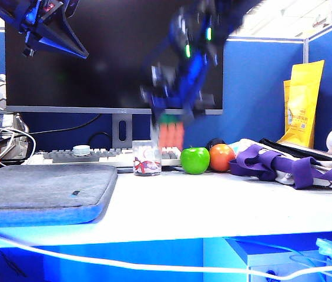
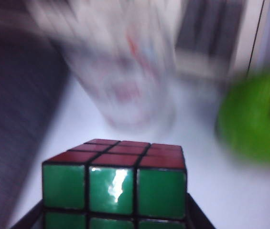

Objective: Rotate the Rubik's Cube so that its red face is facing towards you.

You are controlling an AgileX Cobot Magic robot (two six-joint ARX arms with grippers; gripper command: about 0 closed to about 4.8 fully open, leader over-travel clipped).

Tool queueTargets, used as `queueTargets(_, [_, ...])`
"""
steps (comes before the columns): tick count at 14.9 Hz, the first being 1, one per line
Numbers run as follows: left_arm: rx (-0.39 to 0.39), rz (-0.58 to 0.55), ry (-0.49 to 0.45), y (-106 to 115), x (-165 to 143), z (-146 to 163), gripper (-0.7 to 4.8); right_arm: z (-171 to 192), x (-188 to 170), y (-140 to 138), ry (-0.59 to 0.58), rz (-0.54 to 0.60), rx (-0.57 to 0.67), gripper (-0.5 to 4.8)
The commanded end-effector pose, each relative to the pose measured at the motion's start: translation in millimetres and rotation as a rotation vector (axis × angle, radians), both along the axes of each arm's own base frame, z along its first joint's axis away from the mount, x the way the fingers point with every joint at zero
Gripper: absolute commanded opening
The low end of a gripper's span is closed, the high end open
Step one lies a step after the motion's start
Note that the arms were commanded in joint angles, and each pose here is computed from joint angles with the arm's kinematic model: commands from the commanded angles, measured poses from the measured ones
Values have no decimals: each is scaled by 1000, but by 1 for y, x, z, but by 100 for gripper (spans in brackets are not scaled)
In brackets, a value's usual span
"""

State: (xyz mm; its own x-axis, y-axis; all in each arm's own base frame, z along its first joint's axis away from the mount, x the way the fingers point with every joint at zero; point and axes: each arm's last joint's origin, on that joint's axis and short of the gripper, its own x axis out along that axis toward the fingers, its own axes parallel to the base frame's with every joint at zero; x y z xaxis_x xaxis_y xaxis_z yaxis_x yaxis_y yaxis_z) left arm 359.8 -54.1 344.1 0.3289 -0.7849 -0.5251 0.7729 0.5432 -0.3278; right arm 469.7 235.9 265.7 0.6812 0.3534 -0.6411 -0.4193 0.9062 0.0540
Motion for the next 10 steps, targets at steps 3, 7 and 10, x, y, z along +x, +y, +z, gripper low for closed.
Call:
queueTargets(3, [-10,-1,-56,1,-9,15,-4,98,-30,-19,-277,12,35,-1])
queueTargets(7, [-55,4,-96,1,-15,29,-4,240,-132,-67,-626,13,96,-1])
queueTargets(10, [-56,3,-127,1,-21,38,-4,301,-214,-99,-826,24,129,-1])
